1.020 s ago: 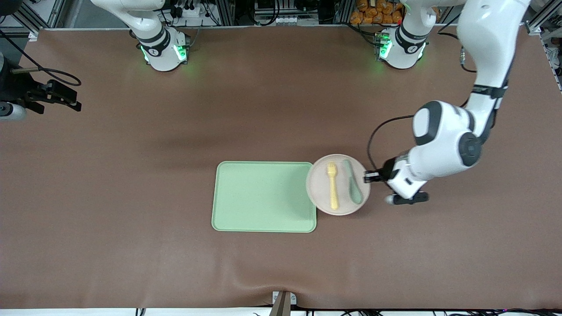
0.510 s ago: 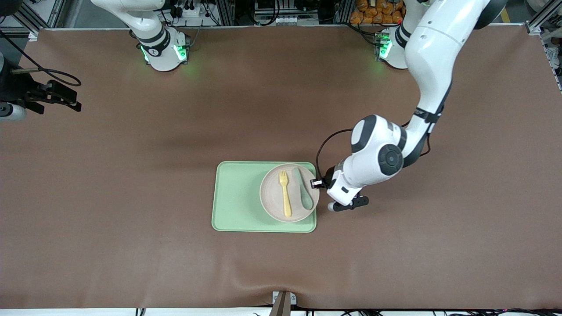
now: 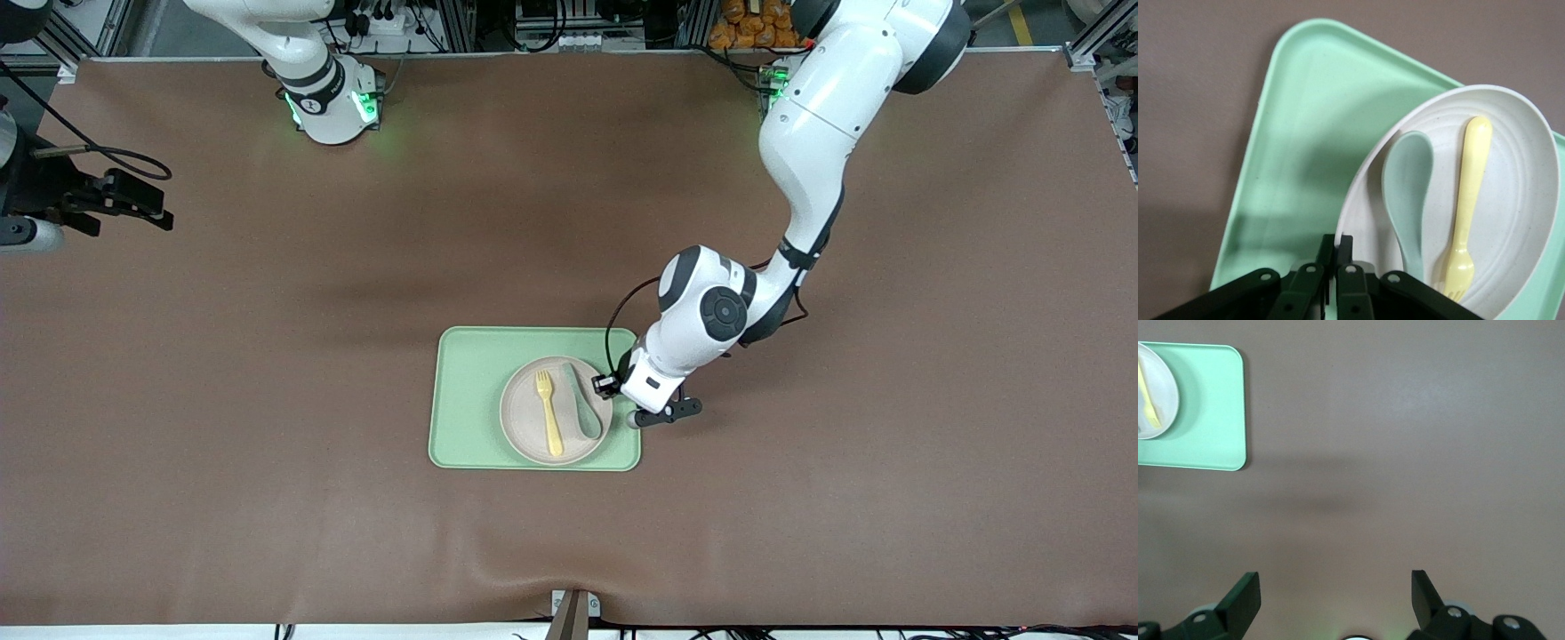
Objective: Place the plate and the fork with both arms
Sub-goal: 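Release the plate with the left gripper while the right gripper reaches the tray, then grasp the yellow fork with the right gripper while the left gripper withdraws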
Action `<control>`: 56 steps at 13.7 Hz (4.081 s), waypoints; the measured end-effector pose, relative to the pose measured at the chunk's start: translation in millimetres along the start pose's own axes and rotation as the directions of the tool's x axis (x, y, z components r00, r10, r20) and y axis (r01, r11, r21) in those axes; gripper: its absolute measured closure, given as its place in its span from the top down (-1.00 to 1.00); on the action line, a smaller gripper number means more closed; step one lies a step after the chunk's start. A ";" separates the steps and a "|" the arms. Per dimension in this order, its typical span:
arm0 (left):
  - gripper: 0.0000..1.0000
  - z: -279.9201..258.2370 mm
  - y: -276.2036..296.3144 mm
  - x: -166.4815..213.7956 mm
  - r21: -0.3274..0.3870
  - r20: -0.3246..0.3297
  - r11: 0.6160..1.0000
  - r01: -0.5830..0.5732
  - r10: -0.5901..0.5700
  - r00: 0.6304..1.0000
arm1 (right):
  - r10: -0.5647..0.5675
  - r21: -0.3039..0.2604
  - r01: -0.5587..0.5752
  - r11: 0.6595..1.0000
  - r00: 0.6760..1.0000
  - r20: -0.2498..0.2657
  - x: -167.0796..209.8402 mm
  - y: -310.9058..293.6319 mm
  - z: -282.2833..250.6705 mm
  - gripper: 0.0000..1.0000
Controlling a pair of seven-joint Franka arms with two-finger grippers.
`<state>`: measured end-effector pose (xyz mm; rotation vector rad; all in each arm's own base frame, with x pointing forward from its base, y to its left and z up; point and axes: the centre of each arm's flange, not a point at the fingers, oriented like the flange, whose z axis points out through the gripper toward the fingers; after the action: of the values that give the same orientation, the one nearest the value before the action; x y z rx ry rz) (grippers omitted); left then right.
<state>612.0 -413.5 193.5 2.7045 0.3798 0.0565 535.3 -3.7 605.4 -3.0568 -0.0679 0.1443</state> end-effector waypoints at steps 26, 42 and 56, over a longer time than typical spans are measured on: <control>1.00 -209.3 -9.2 100.2 0.093 -0.234 0.995 -0.029 0.050 0.971 | -0.011 0.015 0.012 1.000 0.999 -0.046 136.2 -337.6 253.2 1.00; 1.00 -484.6 -113.8 86.1 0.383 -0.061 0.913 -0.140 0.176 0.982 | 0.004 -0.032 -0.007 0.999 0.995 -0.100 153.5 -393.5 397.1 0.44; 1.00 -588.9 -136.1 -16.8 0.402 0.109 0.886 -0.232 0.205 0.973 | 0.000 -0.015 -0.002 1.000 0.991 -0.131 156.8 -398.5 417.0 0.07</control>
<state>505.2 -69.1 678.9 3.1504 0.0661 -0.0542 635.2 433.3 210.0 -3.0722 -0.0596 -0.0567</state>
